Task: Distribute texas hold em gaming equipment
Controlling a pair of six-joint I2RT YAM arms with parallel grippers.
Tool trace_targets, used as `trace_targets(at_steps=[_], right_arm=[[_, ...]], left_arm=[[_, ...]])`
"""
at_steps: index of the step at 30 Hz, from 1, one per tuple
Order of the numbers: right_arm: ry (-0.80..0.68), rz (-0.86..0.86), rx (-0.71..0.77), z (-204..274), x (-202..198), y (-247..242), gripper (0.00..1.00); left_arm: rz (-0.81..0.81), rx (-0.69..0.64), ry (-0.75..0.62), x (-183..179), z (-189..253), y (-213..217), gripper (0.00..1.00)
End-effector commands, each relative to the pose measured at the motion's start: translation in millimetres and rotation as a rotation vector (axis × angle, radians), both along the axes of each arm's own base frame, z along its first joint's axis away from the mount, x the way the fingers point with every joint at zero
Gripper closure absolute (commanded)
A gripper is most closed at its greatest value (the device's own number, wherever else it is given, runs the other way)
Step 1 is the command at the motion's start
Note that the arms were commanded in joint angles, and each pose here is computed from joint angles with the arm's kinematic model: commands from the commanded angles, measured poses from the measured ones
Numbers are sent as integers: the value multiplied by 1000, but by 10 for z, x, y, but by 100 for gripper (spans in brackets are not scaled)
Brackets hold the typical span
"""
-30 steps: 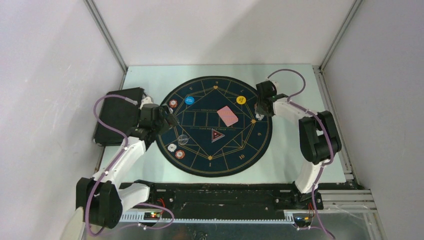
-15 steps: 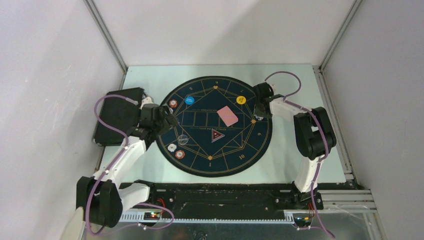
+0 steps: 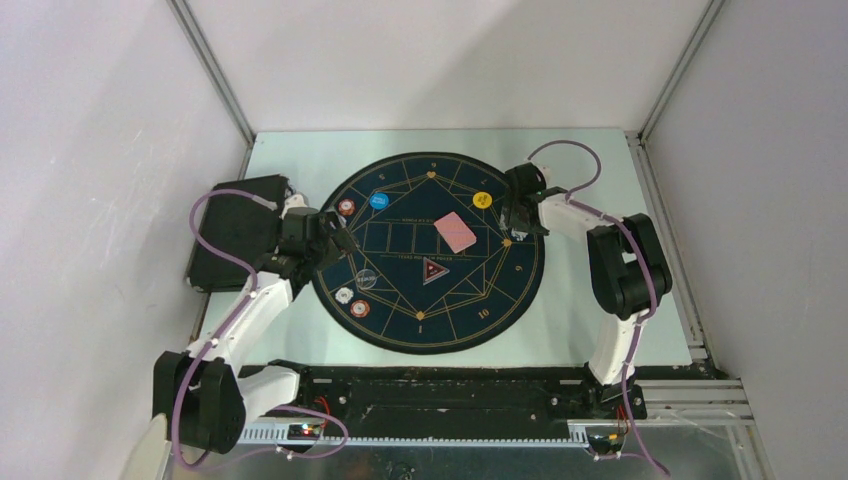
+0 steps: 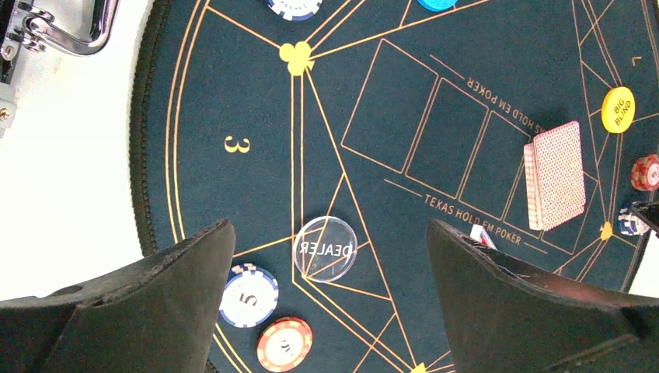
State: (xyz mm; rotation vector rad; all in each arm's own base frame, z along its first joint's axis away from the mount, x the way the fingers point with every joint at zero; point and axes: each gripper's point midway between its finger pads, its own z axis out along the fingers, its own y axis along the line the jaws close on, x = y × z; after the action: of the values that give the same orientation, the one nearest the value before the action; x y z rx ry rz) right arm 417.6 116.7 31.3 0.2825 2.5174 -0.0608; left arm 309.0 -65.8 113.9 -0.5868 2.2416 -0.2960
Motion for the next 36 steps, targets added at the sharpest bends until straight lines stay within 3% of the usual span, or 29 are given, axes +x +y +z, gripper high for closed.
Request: trace_targets(at_steps=[1,6,15,21,25,28,31,36], right_arm=[[-97,25,-4,356,148,94,26],[-203,85,-1,849,132,197,2],[-441,302,117,1774,-121,650,0],[-650,460,253,1981,-381,886,0],[-627,577,324,1943,-485,1049,1],[-611,666,259,1794,-500,1154,0],[-639,810,94,1654,-435,1314,0],[-514,860,-75,1203,-210,1529,1]], left_arm=[[-14,-20,-59,102,176,-47,0],[-42,-36,-71,96,249,-102,0],[-92,-13,-57,-32,277,-224,0],[-119,-17,-47,-200,210,-287,0],[-128,-25,-41,-312,175,-312,0],[-137,-30,-22,-421,86,-341,0],[-117,-30,-2,-527,10,-326,0],[-92,-40,4,-646,-43,-316,0]])
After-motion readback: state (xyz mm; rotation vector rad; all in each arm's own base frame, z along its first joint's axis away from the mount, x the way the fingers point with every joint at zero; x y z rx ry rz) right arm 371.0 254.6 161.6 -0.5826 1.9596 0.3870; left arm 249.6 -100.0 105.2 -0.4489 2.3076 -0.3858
